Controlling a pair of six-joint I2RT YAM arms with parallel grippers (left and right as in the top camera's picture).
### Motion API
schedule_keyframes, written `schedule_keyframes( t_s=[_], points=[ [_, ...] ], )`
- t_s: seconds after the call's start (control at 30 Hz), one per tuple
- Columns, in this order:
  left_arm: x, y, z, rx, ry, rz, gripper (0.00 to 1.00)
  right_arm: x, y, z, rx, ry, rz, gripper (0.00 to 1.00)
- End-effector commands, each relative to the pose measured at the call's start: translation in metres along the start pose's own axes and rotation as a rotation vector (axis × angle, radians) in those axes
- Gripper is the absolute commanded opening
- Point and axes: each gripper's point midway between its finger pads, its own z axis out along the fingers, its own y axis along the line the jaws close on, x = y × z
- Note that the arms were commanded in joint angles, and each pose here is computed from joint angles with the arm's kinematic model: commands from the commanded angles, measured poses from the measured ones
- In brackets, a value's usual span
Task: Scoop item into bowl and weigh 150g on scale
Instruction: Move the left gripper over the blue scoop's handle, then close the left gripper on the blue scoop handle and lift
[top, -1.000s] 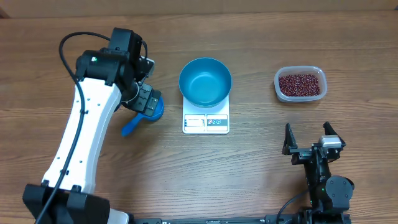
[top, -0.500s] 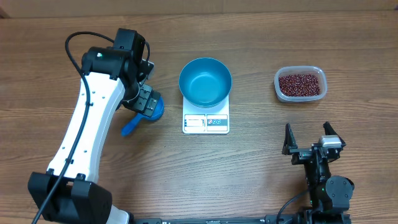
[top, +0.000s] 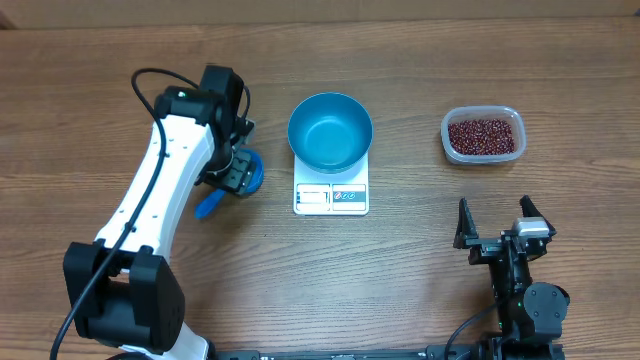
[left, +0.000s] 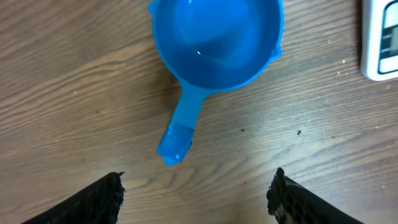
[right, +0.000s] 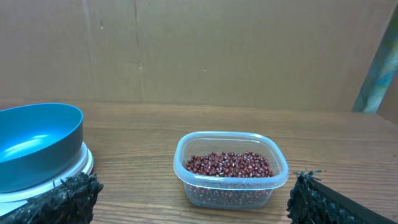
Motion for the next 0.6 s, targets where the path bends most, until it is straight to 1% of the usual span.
schedule_keyframes(
  t_s=[0.0,0.1,0.27,0.57],
  points=[
    [0.011,-0.004,0.023,0.012,0.040,0.006,0.78,0.003,0.001,0.000,-0.004,0.000,0.004,1.00],
    [0.014,-0.004,0.039,-0.004,0.047,0.006,0.77,0.003,0.001,0.000,-0.004,0.000,0.004,1.00],
    [0.018,-0.001,0.064,-0.019,0.035,-0.014,0.78,0.003,0.001,0.000,-0.004,0.000,0.004,1.00],
    [0.003,0.019,0.072,0.003,-0.052,-0.104,0.79,0.003,0.001,0.000,-0.004,0.000,0.004,1.00]
  ],
)
